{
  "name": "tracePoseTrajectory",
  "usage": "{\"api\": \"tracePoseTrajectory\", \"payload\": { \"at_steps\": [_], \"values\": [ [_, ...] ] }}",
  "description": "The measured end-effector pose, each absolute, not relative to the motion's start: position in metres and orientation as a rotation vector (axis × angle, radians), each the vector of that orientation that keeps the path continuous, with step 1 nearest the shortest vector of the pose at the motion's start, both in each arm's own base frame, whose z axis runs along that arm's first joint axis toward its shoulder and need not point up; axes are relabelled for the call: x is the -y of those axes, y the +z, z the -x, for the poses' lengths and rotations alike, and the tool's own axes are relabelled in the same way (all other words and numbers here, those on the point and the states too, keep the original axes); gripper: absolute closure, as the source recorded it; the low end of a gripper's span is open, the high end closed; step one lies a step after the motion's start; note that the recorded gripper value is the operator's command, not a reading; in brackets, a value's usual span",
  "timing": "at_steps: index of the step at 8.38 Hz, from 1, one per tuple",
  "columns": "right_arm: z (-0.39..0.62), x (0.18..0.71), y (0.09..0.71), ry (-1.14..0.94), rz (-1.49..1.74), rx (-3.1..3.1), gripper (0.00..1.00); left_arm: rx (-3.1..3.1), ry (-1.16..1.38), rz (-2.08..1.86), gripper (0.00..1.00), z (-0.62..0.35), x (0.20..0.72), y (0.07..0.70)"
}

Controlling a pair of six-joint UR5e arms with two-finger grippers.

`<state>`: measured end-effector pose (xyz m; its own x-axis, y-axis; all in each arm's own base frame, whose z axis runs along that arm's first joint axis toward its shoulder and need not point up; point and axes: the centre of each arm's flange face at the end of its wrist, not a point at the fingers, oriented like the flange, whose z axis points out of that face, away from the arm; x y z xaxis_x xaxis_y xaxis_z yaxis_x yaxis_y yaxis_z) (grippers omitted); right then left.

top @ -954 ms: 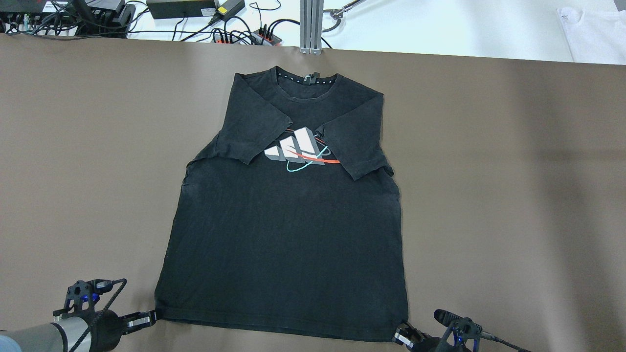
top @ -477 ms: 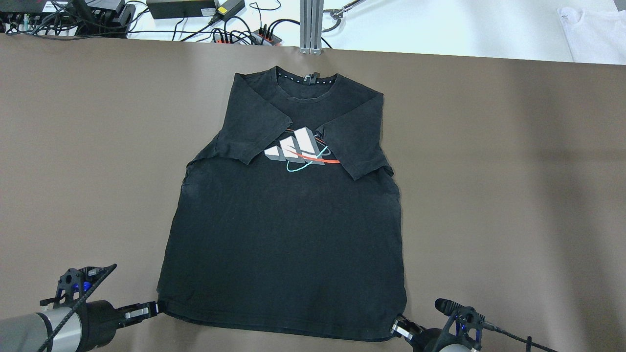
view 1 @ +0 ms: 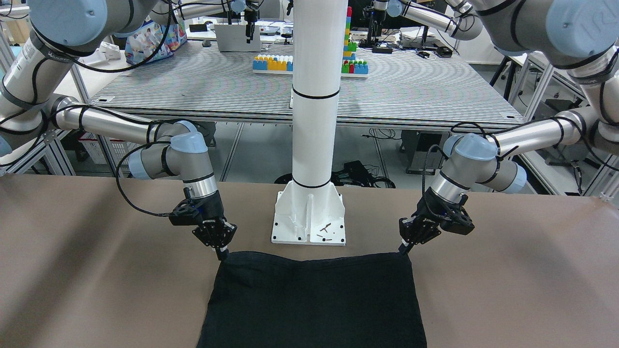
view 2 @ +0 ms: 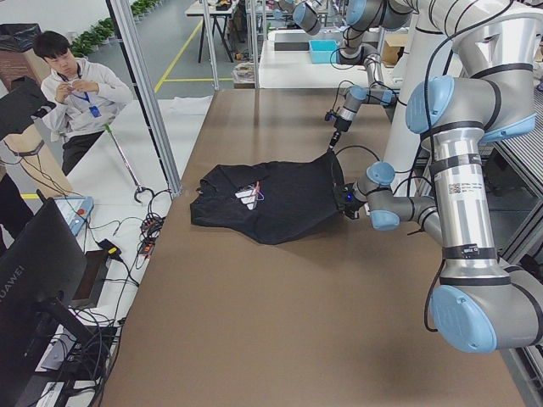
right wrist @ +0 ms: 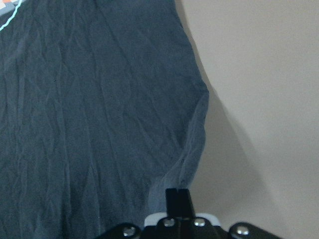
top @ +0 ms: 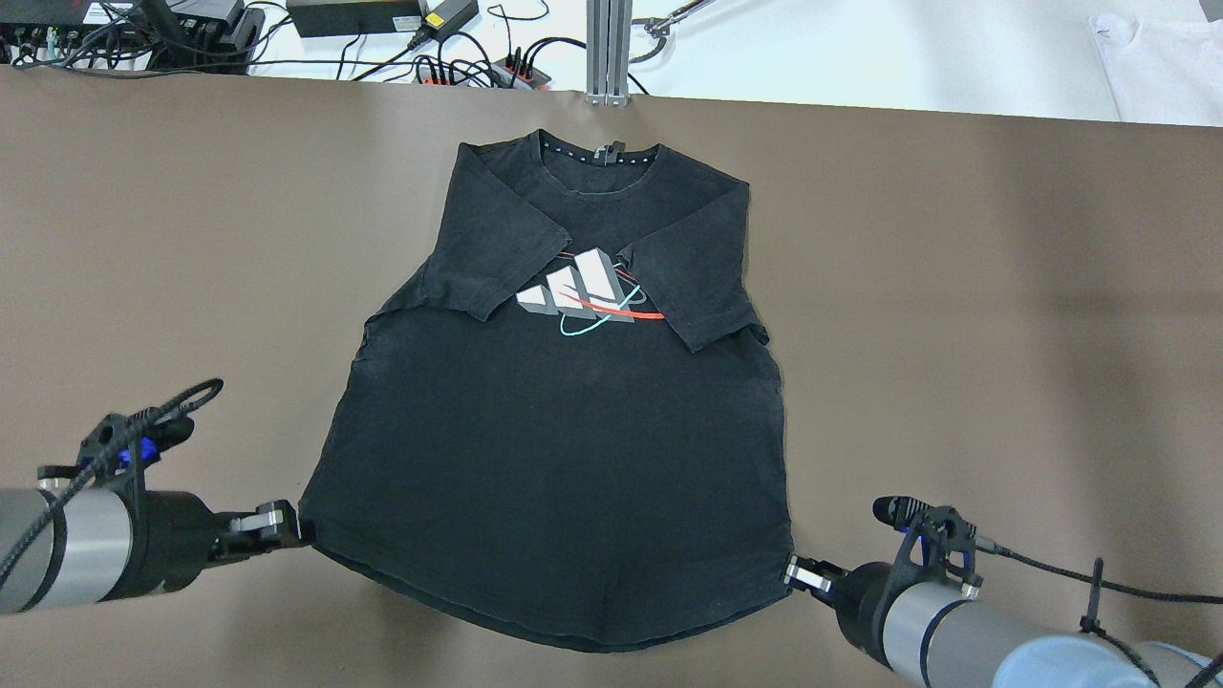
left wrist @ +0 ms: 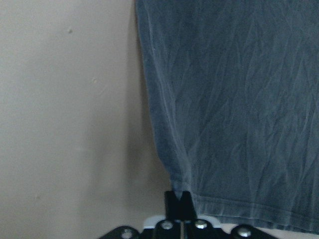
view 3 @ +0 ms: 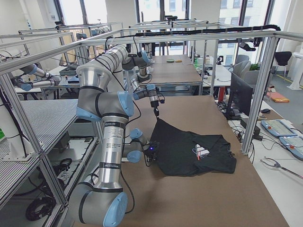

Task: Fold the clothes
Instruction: 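Lift the hem with both grippers and fold it toward the collar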

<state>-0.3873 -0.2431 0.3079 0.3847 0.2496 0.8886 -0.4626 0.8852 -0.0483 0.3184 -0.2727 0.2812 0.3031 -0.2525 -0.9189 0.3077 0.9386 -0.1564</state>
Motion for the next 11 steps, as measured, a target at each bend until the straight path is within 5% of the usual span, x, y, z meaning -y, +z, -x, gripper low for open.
{"api": "tracePoseTrajectory", "payload": {
  "at_steps": [4, 11],
  "values": [
    [0.359, 0.284, 0.235, 0.33, -0.124, 1.028, 1.0, -1.23, -0.251, 0.043, 1.0, -0.267, 0.326, 0.209],
    [0.324, 0.128, 0.214, -0.055, 0.107, 1.03, 1.0, -1.222, 0.04, 0.266, 1.0, -0.244, 0.207, 0.205]
  ]
}}
